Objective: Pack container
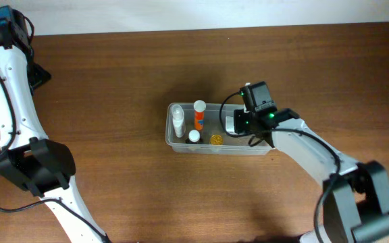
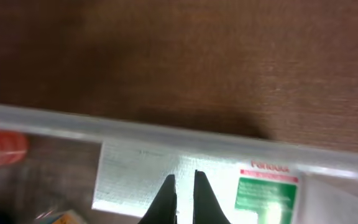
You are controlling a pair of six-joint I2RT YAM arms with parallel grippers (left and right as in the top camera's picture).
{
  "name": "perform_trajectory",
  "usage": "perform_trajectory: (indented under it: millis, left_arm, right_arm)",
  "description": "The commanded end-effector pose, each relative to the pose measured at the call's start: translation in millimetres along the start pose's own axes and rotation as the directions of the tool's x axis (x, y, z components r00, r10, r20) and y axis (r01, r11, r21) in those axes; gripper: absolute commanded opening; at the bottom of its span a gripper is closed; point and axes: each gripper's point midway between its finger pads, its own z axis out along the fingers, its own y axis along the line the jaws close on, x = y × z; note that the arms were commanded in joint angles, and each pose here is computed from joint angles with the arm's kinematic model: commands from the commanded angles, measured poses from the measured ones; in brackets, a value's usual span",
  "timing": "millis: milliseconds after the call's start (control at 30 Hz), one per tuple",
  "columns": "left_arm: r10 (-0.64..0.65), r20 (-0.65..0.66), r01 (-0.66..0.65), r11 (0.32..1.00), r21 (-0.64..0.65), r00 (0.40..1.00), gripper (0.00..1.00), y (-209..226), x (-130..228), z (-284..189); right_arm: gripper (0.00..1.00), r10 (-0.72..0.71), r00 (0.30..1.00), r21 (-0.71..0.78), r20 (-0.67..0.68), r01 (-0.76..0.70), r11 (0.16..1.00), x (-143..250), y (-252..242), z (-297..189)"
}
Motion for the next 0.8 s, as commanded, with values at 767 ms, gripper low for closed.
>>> perform_trajectory:
  millis: [767]
  left_arm:
    - [0.003,0.020,-0.003,1.000,-0.003,1.000,0.99,0.6,-3.8,-3.4]
  right_arm:
    - [0.04,0.000,0.974,-0.137,-0.228,-0.032,0.990,50.8,20.9,14.1]
